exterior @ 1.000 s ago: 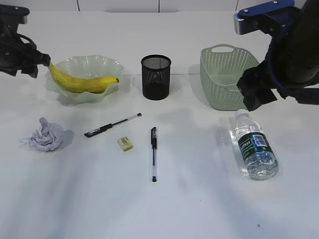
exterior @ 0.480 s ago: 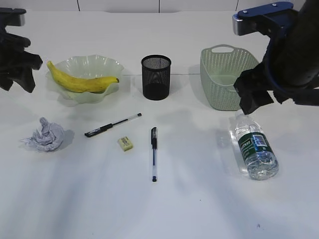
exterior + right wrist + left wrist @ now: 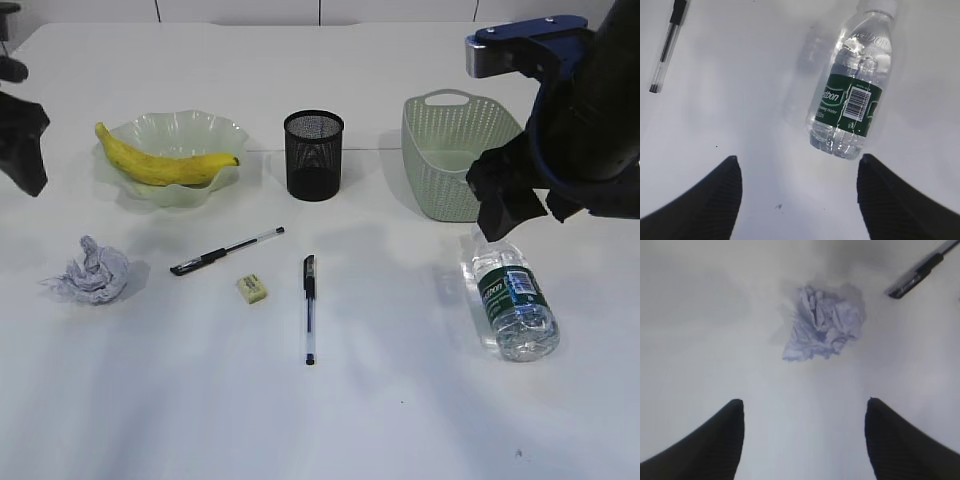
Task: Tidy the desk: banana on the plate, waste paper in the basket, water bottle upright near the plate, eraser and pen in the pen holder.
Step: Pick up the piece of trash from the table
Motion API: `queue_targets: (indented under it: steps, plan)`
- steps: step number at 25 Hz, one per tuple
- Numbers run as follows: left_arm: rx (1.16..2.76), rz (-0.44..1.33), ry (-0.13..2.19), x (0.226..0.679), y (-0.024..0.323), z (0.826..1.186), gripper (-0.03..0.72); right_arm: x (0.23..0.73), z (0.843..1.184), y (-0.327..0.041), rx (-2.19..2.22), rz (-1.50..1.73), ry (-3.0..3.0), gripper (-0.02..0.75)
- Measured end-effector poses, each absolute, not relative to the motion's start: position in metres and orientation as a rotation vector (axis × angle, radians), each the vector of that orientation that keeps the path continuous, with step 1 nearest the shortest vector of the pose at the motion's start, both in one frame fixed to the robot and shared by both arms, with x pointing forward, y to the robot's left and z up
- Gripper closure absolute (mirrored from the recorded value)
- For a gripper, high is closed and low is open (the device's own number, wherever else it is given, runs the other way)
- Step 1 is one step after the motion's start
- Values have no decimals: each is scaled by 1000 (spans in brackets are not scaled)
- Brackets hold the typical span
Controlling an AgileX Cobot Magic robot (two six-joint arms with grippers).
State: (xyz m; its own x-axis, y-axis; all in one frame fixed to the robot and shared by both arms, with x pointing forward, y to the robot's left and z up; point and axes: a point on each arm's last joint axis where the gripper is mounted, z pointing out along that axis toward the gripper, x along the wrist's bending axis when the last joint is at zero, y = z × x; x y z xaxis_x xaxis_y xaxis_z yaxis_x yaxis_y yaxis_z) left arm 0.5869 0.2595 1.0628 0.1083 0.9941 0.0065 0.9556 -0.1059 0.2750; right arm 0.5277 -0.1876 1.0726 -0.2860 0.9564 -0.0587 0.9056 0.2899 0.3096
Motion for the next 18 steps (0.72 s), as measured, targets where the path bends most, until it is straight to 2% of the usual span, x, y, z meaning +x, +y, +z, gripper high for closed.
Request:
queue_targets:
  steps: [4,8,12,18]
  plan:
    - [2222,220,1965,572,260,1040,166,528,1073,-187,1719,320,2327,206]
    - [2146,136,1978,564,255,1014,168,527,1072,-187,1724,318,2330,206]
    - [2054,118,1968,567,250,1011,169,527,1072,-187,1724,318,2330,206]
    - [2008,158,1946,572,249,1013,169,527,1072,-187,1731,323,2330,206]
